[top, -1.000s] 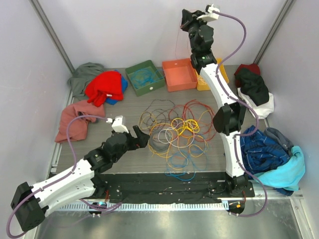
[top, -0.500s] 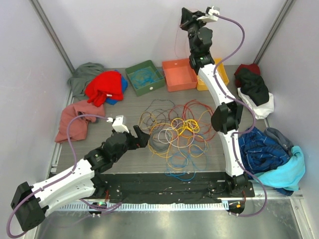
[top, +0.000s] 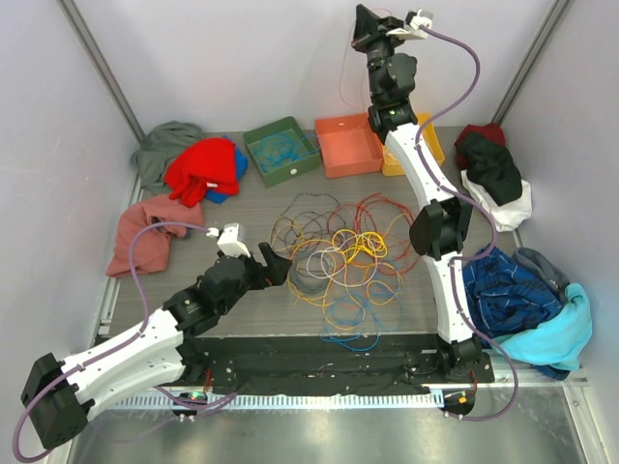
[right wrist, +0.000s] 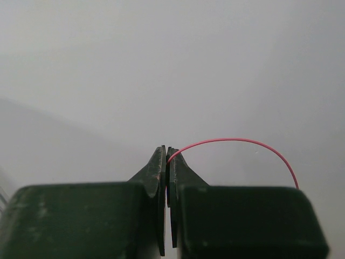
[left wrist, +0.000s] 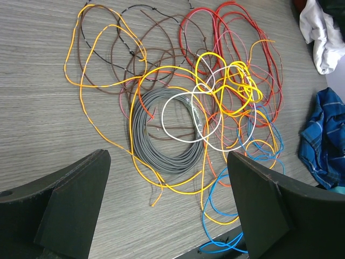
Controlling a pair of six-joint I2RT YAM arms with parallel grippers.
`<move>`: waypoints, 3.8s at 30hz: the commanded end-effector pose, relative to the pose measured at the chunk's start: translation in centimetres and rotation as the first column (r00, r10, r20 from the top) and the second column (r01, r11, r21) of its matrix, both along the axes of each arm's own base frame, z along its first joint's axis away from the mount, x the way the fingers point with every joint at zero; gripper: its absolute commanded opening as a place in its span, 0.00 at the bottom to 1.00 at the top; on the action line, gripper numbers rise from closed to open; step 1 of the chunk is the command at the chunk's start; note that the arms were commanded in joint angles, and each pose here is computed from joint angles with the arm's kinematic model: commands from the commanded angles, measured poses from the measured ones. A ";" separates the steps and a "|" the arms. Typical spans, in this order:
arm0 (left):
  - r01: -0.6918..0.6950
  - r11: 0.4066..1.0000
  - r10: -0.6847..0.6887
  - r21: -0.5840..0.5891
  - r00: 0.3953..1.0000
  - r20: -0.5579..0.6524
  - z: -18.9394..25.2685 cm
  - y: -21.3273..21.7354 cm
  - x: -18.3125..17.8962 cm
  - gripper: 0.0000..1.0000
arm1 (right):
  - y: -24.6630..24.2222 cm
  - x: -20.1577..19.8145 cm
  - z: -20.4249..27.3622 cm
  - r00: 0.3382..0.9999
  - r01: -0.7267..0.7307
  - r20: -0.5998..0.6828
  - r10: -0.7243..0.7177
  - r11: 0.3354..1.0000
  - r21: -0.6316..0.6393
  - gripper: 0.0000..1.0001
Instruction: Untangle the cables
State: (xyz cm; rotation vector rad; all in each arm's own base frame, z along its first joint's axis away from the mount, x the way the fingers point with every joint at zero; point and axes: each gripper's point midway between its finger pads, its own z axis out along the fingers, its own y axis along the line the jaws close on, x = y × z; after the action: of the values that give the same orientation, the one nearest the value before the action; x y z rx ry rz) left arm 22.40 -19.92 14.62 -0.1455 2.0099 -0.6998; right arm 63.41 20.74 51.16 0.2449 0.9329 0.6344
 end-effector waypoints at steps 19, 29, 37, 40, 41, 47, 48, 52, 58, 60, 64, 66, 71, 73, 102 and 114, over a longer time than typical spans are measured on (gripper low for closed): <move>-0.018 1.000 0.019 -0.015 0.997 0.070 1.1 0.2 0.8 0.96 | 4.6 2.9 -9.1 0.993 -0.085 -0.079 0.086 0.996 0.018 0.01; -0.022 1.000 0.024 -0.021 0.996 0.084 1.5 0.5 0.6 0.96 | 6.4 3.7 -13.8 0.981 -0.096 -0.168 0.096 0.995 0.009 0.01; -0.021 0.999 0.024 -0.034 0.995 0.093 1.9 0.6 0.6 0.96 | 4.3 3.9 -19.0 0.959 -0.005 -0.284 -0.004 0.999 -0.033 0.01; -0.019 0.999 0.023 -0.038 0.995 0.095 2.0 0.6 0.5 0.96 | 3.0 3.9 -20.7 0.947 0.028 -0.319 -0.038 0.999 -0.037 0.01; -0.019 0.999 0.023 -0.039 0.995 0.096 2.1 0.6 0.5 0.96 | 2.4 4.0 -21.3 0.940 0.057 -0.336 -0.067 0.998 -0.038 0.01; -0.020 0.999 0.023 -0.039 0.995 0.095 2.1 0.5 0.6 0.96 | 0.6 5.3 -24.3 0.874 0.149 -0.439 -0.206 0.976 -0.161 0.01; -0.019 0.999 0.022 -0.035 0.996 0.089 1.9 0.5 0.6 0.96 | 0.4 5.4 -24.7 0.866 0.150 -0.452 -0.214 0.973 -0.175 0.01; -0.019 0.999 0.022 -0.037 0.996 0.084 1.9 0.4 0.6 0.96 | 0.6 5.0 -24.1 0.861 0.126 -0.466 -0.206 0.972 -0.197 0.40; -0.008 0.999 0.011 -0.047 0.997 0.074 1.9 0.1 0.5 0.96 | 1.6 4.6 -22.9 0.809 0.041 -0.568 -0.151 0.979 -0.202 0.73; -0.001 0.998 0.005 -0.057 0.998 0.066 1.9 -0.2 0.4 0.96 | 2.1 3.8 -23.2 0.769 -0.013 -0.630 -0.113 0.981 -0.193 0.75; 0.014 0.997 -0.011 -0.075 0.999 0.038 1.6 -0.7 0.2 0.96 | 1.5 1.9 -25.0 0.675 -0.035 -0.730 -0.106 0.984 -0.176 0.77; 0.016 0.996 -0.014 -0.088 1.000 0.023 1.4 -0.9 0.1 0.95 | 1.0 0.6 -27.0 0.604 -0.052 -0.789 -0.116 0.982 -0.184 0.78; 0.037 0.993 -0.038 -0.108 0.999 -0.008 1.0 -1.5 -0.3 0.94 | 0.7 -1.9 -32.7 0.472 -0.120 -0.871 -0.134 0.969 -0.214 0.79; 0.037 0.992 -0.040 -0.118 0.999 -0.021 0.9 -1.7 -0.4 0.94 | 0.5 -1.9 -34.2 0.443 -0.132 -0.882 -0.159 0.962 -0.240 0.79; 0.040 0.981 -0.037 -0.190 0.999 0.016 1.8 -1.8 -0.5 0.91 | -2.3 -9.6 -25.9 0.484 -0.164 -0.870 -0.091 0.968 -0.192 0.80; 0.037 0.988 -0.036 -0.148 0.999 0.006 1.1 -2.5 0.3 0.91 | -4.2 -22.9 -31.3 0.463 -0.140 -0.847 -0.262 0.921 -0.362 0.20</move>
State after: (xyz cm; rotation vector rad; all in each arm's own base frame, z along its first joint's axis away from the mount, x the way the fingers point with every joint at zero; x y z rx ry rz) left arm 21.68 -21.70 14.20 -0.1922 2.0114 -0.8588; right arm 42.81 17.99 17.96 0.2298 2.1480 0.2326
